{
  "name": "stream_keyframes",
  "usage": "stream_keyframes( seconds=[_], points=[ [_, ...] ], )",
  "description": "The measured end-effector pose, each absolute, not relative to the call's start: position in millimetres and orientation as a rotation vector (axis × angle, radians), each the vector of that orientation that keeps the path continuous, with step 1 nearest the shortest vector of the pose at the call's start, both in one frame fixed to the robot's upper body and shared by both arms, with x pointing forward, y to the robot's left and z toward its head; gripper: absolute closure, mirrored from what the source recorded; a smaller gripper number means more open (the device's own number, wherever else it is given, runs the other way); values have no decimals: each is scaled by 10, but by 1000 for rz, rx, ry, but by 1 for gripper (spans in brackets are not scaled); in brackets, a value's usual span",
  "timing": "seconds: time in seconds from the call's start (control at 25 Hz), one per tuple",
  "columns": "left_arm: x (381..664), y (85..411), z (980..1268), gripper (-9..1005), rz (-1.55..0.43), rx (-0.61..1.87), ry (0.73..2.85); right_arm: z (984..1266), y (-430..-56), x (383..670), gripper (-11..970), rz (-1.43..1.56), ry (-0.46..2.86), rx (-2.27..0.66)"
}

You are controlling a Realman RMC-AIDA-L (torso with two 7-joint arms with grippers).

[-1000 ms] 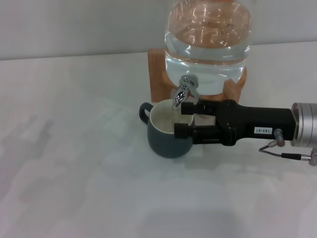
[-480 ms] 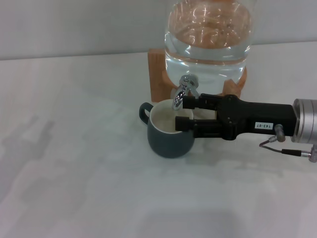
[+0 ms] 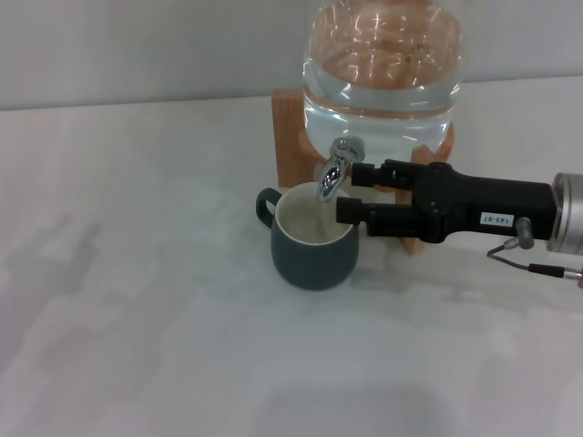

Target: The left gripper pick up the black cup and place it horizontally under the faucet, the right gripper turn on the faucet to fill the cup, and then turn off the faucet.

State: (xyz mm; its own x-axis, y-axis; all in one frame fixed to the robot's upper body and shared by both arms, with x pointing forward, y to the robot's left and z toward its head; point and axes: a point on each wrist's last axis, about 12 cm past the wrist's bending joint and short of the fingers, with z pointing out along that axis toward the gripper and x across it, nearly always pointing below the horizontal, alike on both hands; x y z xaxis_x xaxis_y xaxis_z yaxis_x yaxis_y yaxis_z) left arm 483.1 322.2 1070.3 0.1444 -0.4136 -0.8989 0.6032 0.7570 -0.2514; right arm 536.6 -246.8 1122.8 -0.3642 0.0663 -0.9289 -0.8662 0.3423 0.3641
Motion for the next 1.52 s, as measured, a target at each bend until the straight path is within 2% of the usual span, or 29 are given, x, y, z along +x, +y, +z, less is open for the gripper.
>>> stream_keyframes(
  seconds=[0.6, 1.0, 1.24, 1.52],
  points=[
    [4847, 3232, 10727, 532, -746, 191, 1216, 11237, -2635, 5399, 118, 1140, 1632, -676],
    [4847, 3255, 10712, 532, -733, 179, 1229, 11331, -2606, 5324, 118, 1236, 1567, -726],
    [4860, 3251, 10715, 532, -733, 179, 1231, 11387, -2761, 5325, 118, 1215, 1544, -681],
    [4865, 3255, 10719, 531, -732, 182, 1231, 11444, -3135, 5307, 118, 1120, 1568, -622]
  ],
)
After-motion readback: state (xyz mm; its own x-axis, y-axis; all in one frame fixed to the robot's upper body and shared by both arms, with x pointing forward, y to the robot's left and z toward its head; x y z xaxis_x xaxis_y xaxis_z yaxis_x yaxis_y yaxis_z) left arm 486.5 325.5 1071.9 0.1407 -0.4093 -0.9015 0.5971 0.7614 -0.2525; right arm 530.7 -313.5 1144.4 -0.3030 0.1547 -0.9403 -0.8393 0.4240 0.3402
